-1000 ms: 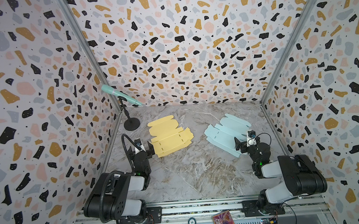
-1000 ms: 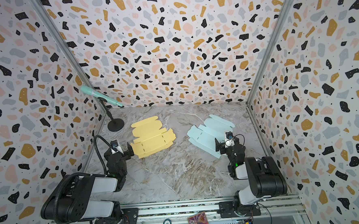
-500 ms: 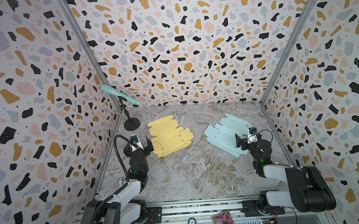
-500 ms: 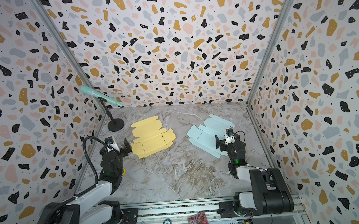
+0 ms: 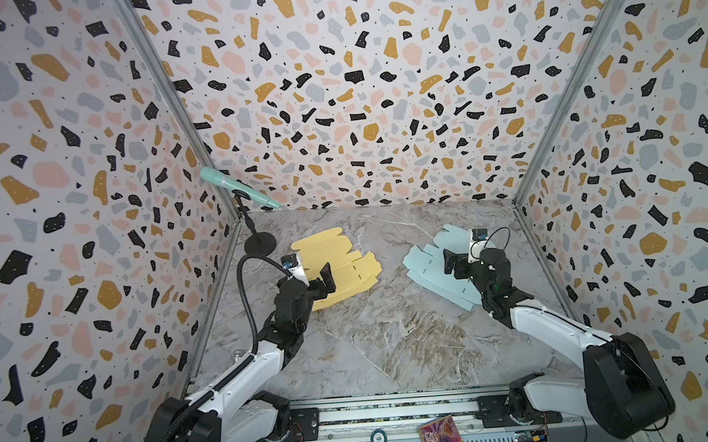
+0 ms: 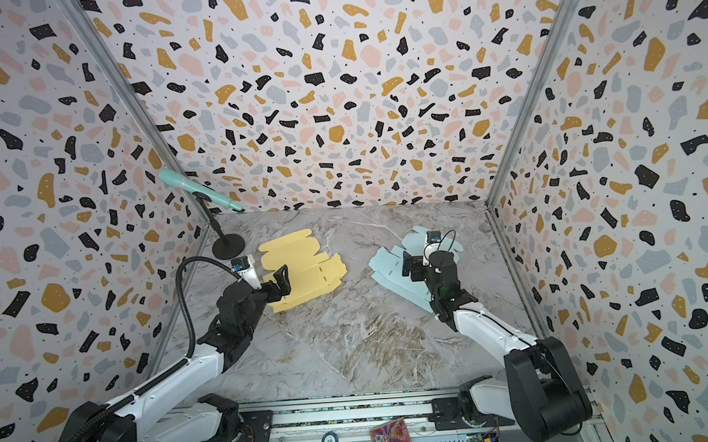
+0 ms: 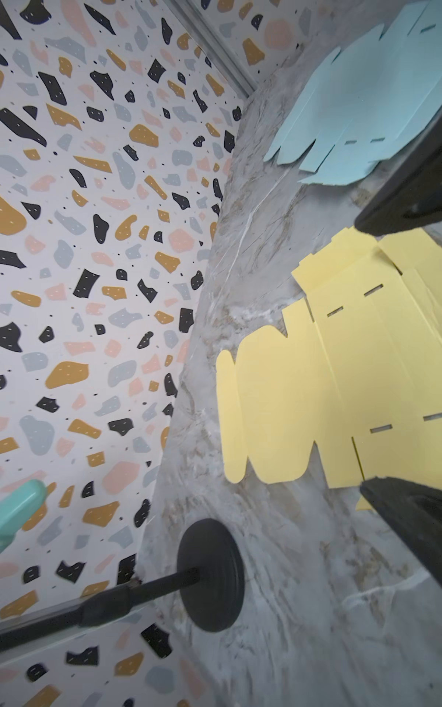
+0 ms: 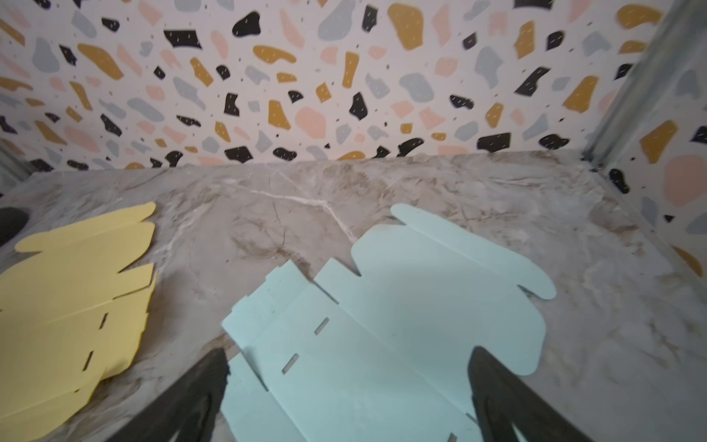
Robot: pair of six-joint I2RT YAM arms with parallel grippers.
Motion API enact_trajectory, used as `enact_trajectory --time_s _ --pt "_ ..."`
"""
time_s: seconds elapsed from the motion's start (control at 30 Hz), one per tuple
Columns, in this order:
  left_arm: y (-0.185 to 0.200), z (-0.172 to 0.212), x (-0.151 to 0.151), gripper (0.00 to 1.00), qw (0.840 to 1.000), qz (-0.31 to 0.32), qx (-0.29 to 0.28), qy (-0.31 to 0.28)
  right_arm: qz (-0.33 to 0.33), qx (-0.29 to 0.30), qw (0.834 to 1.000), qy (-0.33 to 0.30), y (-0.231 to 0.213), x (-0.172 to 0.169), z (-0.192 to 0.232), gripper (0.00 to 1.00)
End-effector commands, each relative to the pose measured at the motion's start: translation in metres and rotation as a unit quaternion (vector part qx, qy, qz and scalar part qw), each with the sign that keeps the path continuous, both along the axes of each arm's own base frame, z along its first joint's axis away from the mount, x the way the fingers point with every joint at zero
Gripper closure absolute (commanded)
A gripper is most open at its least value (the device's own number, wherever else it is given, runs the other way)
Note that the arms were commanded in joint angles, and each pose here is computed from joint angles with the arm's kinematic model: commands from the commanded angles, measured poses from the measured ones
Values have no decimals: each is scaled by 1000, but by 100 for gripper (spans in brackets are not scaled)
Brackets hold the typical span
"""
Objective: Fold the paper box
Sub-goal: 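Reach both grippers toward the yellow box blank from either side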
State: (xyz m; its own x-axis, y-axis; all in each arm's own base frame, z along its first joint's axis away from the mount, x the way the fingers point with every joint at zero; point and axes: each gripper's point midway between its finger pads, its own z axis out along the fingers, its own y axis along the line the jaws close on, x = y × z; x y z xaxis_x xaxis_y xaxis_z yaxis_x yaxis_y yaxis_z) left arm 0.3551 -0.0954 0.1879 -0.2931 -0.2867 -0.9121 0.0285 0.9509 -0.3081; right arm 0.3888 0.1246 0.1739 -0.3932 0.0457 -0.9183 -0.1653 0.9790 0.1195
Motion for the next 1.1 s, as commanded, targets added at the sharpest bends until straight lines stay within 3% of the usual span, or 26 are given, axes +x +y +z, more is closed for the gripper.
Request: enact_trajectory --time_s 0.0,0.3,0.5,0.83,1.07 --pt "-9 -19 5 0 997 7 -46 69 30 -8 997 73 33 -8 -21 1" --pt "-49 -66 25 0 977 -67 -15 203 172 16 975 142 133 -25 -39 1" --pt "-63 -70 25 0 973 -107 -14 206 235 33 956 173 173 -38 -53 1" --pt "-74 -91 27 0 963 -143 -16 230 254 52 942 212 195 -34 -88 1" --pt "-69 -93 25 0 963 -139 -13 232 232 70 942 233 179 -26 -112 1"
